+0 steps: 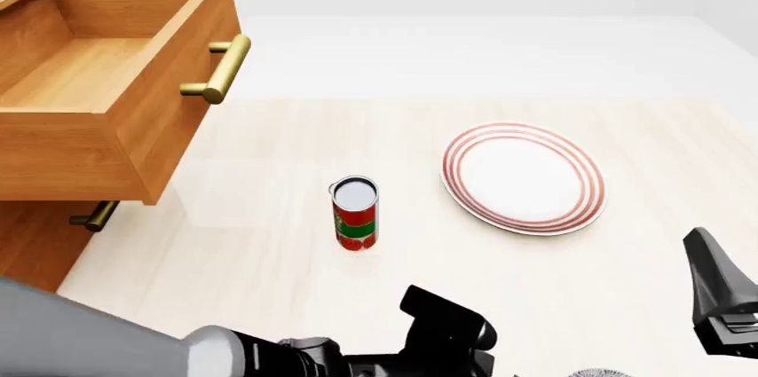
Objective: Put the bowl in the top drawer of the cabinet.
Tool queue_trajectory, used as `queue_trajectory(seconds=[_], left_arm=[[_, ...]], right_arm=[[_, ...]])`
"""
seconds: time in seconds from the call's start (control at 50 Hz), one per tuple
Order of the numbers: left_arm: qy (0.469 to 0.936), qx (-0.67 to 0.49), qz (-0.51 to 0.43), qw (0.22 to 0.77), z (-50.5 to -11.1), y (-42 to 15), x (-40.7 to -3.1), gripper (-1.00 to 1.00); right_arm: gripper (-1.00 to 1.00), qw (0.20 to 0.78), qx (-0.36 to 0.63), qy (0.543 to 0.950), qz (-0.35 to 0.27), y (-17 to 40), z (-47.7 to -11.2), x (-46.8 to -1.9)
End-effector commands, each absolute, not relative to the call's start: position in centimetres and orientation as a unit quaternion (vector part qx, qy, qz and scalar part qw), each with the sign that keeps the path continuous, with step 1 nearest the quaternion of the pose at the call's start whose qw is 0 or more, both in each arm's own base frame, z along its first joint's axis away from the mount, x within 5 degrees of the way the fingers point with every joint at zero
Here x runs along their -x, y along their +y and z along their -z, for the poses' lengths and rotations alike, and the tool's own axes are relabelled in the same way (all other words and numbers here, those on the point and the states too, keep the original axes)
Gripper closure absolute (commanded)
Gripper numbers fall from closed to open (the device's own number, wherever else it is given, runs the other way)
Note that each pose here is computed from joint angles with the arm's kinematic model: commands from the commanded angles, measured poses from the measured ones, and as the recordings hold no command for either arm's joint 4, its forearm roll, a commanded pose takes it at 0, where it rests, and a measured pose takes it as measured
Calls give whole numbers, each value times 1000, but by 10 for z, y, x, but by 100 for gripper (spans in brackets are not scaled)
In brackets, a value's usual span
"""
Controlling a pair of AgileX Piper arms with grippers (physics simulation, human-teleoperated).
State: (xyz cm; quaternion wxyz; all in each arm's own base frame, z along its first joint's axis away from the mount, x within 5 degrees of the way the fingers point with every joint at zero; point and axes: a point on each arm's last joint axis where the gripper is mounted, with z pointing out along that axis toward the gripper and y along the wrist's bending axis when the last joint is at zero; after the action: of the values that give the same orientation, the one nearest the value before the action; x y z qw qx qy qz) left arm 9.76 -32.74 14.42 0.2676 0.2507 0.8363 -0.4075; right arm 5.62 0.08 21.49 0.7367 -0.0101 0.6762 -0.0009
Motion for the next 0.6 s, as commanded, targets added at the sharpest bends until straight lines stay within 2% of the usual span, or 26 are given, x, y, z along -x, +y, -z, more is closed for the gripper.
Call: queue_trajectory(seconds=[0.02, 0.6], left_arm=[[839, -246, 407, 264, -138, -331, -99, -100], [840, -256, 403, 256, -128, -348, -96, -100]], right_arm=[[-100, 737, 10, 676, 1, 1, -215, -56], [-100, 737, 10, 676, 1, 1, -215, -56]])
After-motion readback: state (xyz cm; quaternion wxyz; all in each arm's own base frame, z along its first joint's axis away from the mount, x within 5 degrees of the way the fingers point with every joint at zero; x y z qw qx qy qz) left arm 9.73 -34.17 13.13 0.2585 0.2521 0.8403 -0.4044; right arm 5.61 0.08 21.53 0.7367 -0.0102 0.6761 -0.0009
